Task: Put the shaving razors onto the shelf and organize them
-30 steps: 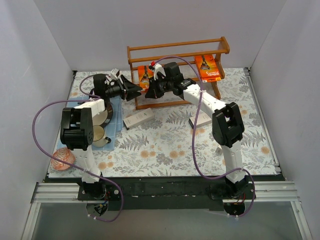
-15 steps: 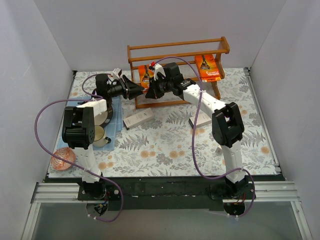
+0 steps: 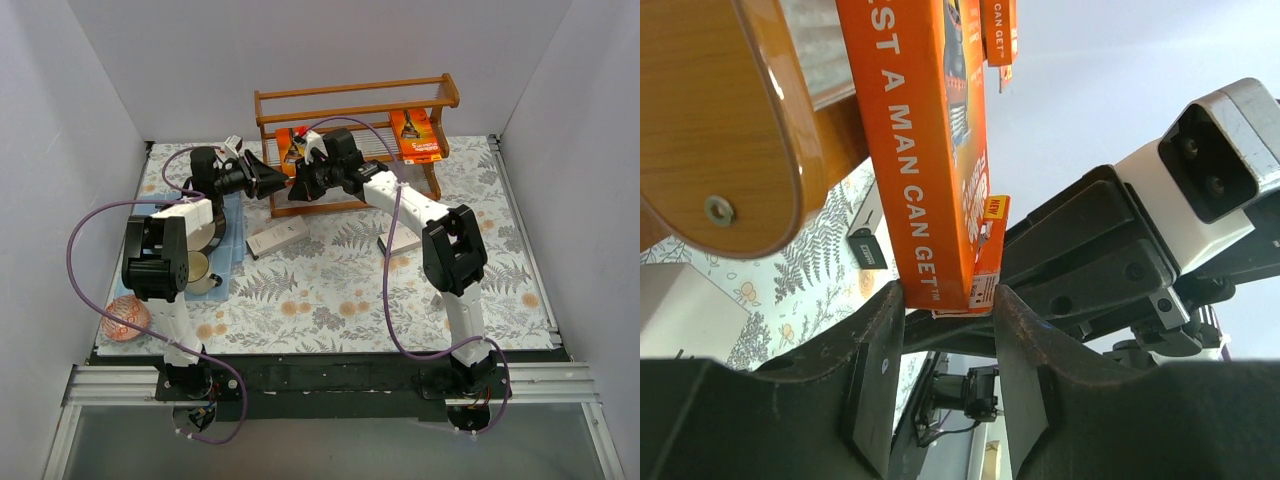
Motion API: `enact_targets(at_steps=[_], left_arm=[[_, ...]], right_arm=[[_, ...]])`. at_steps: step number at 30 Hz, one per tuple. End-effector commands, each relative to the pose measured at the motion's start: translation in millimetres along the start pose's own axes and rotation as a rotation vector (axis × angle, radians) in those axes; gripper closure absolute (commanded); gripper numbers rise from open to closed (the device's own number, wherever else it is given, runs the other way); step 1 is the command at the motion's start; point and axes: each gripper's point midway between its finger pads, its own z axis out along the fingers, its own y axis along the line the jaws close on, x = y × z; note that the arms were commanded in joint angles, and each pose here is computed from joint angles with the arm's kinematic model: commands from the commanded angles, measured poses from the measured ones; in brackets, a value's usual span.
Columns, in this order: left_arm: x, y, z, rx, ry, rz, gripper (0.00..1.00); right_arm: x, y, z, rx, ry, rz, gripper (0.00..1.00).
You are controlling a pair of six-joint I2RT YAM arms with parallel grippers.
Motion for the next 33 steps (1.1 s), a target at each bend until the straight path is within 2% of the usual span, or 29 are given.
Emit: enact_targets(at_steps=[1,14,26,33], left_arm=[[12,-43,-10,0.056,0.011,0.106,0.92],[-10,-34,3,0.049,0.028,0.112,0.91],[-20,-14,1,-0.001,-0.017,0.058,0.91],[-27,-16,-11,-0.007,-0.069,0.059,0.92]], right_arm=[[-27,22,-12,-0.02,-0.074,-0.034,0.92],[-32,13,-5,0.004,-0.084,-0.052,0.92],[-37,-2,1,0.035,-0.091,-0.073,0.92],[-45,-12,2,0.068,-0.109,-0.097,0.92]])
